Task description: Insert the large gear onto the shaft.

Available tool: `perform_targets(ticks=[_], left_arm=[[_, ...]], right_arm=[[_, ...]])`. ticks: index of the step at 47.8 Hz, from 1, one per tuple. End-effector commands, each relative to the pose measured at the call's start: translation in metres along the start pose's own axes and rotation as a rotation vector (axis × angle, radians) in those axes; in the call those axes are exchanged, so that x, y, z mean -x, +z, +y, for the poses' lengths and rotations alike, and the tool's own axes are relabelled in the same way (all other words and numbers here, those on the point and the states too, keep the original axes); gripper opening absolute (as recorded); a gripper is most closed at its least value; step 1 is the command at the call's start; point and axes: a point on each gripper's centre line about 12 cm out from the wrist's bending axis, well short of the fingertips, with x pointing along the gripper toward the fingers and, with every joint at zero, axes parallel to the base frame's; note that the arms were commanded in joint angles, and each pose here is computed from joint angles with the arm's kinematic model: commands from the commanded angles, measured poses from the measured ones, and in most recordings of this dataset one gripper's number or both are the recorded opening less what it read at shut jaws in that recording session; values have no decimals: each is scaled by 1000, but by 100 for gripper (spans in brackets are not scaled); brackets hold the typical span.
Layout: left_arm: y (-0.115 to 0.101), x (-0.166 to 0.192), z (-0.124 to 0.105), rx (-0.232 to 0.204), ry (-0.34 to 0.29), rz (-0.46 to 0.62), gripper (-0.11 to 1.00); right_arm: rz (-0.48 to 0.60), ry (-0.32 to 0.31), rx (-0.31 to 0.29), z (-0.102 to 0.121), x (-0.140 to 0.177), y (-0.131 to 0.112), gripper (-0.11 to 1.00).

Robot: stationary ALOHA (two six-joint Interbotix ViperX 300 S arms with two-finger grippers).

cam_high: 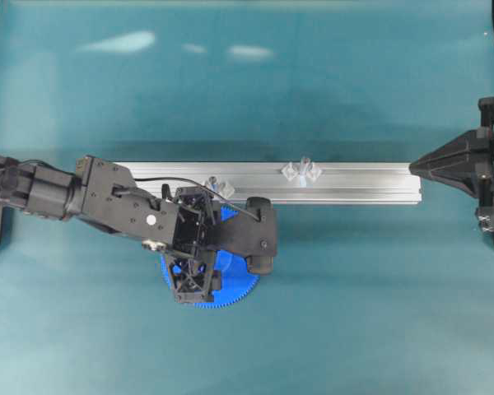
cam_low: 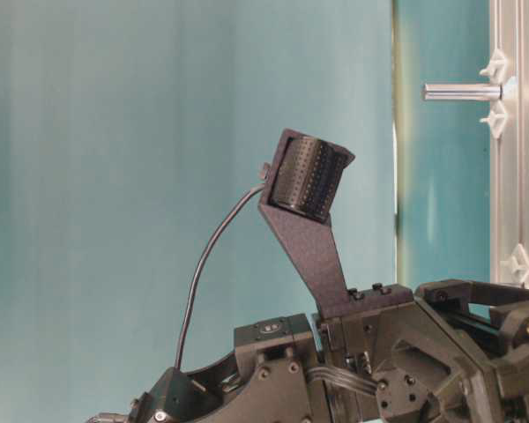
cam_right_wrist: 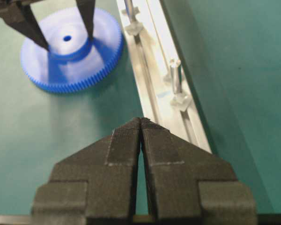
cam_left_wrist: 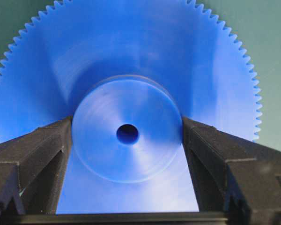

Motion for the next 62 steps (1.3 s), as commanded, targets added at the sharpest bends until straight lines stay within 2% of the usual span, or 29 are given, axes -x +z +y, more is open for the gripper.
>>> perform_targets(ticks=[1,28,41,52,62], left_arm=[[-2,-1,3,16,1,9,76],[-4,-1,3,22,2,14,76],[11,30,1,20,-11,-70,77],[21,57,0,20,-9,-64,77],[39,80,-2,7,-14,-105,77]], right_arm=[[-8,0,-10,0,0,4,9],[-8,0,-11,0,0,4,9],[-8,-1,-12,0,0,4,9],[-8,-1,-12,0,0,4,9],[-8,-1,-10,0,0,4,9]])
